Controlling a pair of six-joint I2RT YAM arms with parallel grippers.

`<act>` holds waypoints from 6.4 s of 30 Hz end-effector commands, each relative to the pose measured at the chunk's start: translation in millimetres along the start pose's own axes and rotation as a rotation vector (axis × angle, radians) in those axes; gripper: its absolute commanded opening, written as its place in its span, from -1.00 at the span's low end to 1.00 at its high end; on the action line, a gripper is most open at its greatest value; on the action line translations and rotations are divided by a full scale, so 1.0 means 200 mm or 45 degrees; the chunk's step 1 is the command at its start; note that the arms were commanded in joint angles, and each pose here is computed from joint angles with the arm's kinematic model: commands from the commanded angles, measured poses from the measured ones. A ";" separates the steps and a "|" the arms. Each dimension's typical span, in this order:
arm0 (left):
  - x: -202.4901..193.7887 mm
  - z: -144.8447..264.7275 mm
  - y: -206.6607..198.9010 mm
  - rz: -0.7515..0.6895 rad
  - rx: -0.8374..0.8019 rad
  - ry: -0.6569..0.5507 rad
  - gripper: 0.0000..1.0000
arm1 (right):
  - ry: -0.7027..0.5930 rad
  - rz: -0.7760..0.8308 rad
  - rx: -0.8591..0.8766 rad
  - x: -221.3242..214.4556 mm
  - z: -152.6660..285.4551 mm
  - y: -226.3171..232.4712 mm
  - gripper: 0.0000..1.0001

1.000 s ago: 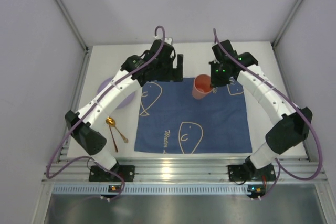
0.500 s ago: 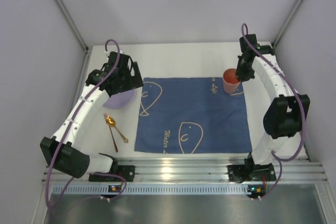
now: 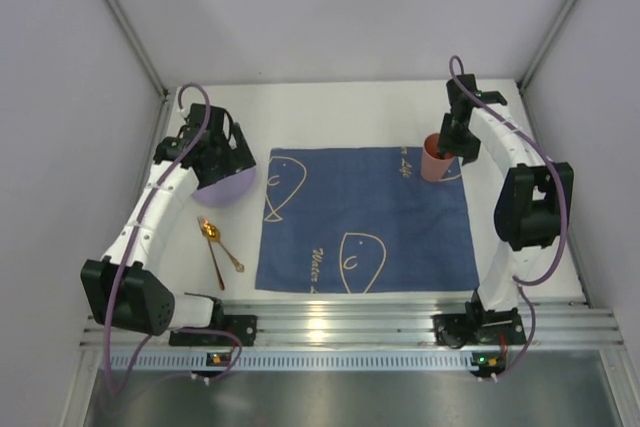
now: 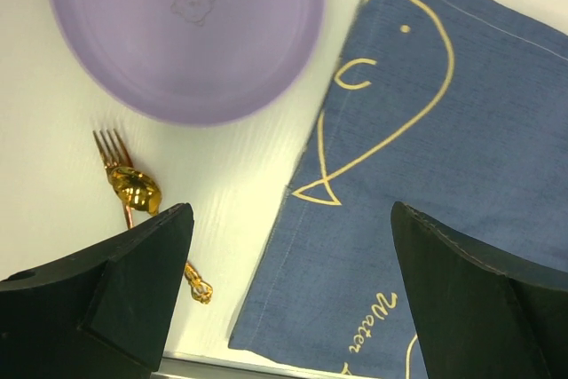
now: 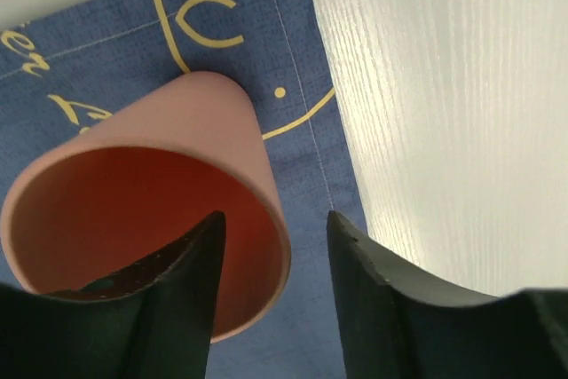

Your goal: Set the dinner table for one person

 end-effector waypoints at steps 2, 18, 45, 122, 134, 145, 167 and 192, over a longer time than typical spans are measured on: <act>0.00 -0.12 0.07 0.128 0.057 0.015 0.96 | -0.074 -0.029 0.054 0.03 0.15 -0.02 0.32; -0.08 -0.46 0.34 0.617 0.231 -0.019 0.93 | -0.340 -0.067 0.280 -0.13 1.00 -0.27 0.96; -0.18 -0.95 0.33 0.562 0.122 0.211 -1.00 | -0.258 -0.036 0.143 -0.32 0.94 -0.38 0.97; -0.82 -0.35 0.37 0.461 0.478 0.195 0.25 | -0.230 0.242 0.393 -0.70 0.92 -0.32 0.99; -0.78 -0.56 0.45 0.469 0.512 0.231 -0.17 | -0.199 0.253 0.307 -0.67 0.88 -0.30 0.99; -0.60 -0.62 0.35 0.454 0.372 0.240 -1.00 | -0.196 0.252 0.339 -0.62 0.90 -0.26 0.99; -0.16 -0.03 -0.93 0.079 -0.403 0.068 -1.00 | 0.053 0.340 1.442 -0.74 0.87 0.22 0.99; -0.29 0.20 -1.31 -0.034 -0.667 0.098 -1.00 | 0.041 0.251 1.356 -0.78 0.63 0.29 -1.00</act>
Point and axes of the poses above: each gripper's point midway between its finger pads, its own z axis back along the fingers, its own y axis along the line the jaws close on, x = y × z, the point moved 10 cm from there along z, back along the fingers, and after that the axes turned 4 degrees about -z, right-handed, at the moved point
